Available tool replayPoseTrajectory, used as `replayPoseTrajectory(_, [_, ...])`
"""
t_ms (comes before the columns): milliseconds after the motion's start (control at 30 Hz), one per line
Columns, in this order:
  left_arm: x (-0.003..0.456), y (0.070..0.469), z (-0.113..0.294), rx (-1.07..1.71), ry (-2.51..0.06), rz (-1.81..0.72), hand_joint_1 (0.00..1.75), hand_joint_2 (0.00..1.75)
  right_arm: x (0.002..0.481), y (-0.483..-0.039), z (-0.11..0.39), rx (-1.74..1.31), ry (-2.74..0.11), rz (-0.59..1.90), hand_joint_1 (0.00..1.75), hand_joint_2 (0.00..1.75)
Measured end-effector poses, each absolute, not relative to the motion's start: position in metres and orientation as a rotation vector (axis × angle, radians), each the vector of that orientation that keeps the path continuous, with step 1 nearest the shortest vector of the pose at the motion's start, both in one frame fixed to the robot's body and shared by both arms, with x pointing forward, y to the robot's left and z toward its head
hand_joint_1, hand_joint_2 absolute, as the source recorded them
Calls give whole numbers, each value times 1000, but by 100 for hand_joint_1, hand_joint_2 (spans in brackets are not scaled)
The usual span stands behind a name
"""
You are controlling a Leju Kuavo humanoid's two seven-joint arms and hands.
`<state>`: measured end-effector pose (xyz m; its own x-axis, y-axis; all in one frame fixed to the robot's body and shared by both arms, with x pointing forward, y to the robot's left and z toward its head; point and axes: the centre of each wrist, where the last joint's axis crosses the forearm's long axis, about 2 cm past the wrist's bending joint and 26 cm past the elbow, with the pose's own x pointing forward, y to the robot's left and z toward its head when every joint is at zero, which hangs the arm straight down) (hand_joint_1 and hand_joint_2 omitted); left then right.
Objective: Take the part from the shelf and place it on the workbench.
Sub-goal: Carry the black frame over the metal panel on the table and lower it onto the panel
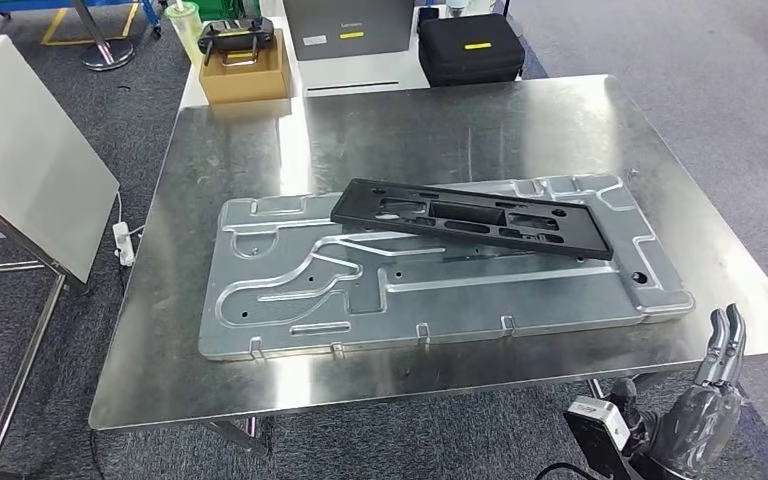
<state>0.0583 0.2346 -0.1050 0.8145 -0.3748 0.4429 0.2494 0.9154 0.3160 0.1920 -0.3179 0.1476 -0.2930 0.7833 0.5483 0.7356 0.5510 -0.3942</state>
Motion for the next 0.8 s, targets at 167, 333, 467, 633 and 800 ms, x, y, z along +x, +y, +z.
replayPoseTrajectory(167, [57, 235, -105, 250, -520, -331, 0, 0, 190, -318, 146, -1211, -2068, 81, 0, 0])
replayPoseTrajectory(333, [57, 235, -105, 249, -523, -330, 0, 0, 187, -321, 144, -1211, -2060, 75, 0, 0])
replayPoseTrajectory(467, [57, 235, -105, 250, -523, -329, 0, 0, 186, -324, 143, -1213, -2054, 71, 0, 0])
replayPoseTrajectory(633, [58, 235, -105, 250, -524, -329, 0, 0, 185, -324, 143, -1214, -2053, 71, 0, 0])
replayPoseTrajectory(800, [57, 235, -105, 250, -523, -328, 0, 0, 185, -324, 143, -1214, -2054, 71, 0, 0])
